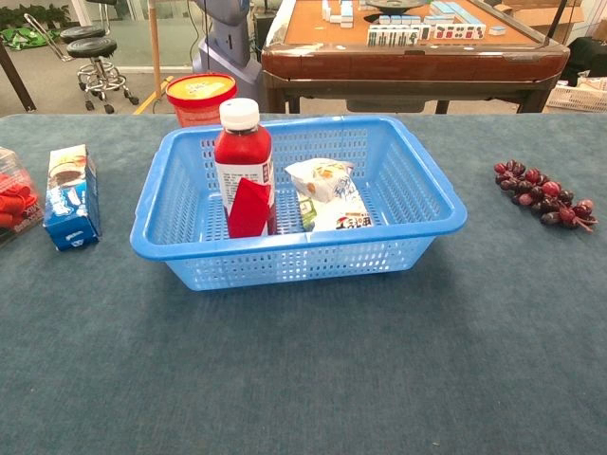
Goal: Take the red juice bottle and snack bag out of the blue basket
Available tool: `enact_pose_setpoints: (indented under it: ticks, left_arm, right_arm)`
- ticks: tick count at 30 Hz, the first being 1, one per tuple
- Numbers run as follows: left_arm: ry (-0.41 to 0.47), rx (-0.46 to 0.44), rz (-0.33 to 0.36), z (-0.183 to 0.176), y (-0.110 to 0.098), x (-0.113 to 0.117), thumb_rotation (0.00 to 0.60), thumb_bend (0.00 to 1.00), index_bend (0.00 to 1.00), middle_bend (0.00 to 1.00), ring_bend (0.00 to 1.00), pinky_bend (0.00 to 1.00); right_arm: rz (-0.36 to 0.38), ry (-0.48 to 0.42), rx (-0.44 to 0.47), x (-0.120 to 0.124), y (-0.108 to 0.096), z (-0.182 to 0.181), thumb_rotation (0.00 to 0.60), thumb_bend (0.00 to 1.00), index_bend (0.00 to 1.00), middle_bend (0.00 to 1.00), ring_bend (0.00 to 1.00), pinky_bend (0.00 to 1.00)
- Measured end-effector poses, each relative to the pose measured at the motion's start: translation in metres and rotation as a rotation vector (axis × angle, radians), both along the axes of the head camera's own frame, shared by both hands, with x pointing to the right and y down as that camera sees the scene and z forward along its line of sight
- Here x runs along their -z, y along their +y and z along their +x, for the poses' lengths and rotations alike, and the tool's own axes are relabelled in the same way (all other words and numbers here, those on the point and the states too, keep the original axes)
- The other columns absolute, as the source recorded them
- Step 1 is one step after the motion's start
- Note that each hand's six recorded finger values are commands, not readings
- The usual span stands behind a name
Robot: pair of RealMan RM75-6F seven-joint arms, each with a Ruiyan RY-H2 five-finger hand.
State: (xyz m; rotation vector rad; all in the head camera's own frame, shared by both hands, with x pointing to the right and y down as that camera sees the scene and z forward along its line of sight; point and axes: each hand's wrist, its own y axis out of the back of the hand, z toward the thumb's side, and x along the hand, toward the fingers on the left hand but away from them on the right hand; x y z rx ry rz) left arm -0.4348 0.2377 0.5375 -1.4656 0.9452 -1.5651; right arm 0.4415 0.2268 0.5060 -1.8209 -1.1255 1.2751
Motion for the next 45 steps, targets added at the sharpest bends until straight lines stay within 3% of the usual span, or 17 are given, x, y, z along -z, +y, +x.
enact_pose_setpoints:
  ticks: [26,39,45]
  left_arm:
    - [-0.008,0.015,-0.005,-0.004,0.000,0.000,0.600,0.27,0.01,0.02,0.13,0.14]
    - [-0.006,0.022,-0.005,-0.006,0.001,0.002,0.600,0.27,0.01,0.02,0.13,0.14]
    - [-0.005,0.024,0.001,-0.007,0.003,0.005,0.600,0.27,0.01,0.02,0.13,0.14]
  right_arm:
    - [-0.038,-0.008,0.068,-0.009,-0.011,-0.015,0.600,0.24,0.21,0.26,0.17,0.24]
    - [-0.128,-0.089,0.271,-0.037,-0.067,-0.091,0.600,0.24,0.21,0.25,0.17,0.24]
    - [-0.197,-0.161,0.329,-0.055,-0.098,-0.145,0.600,0.16,0.21,0.24,0.17,0.24]
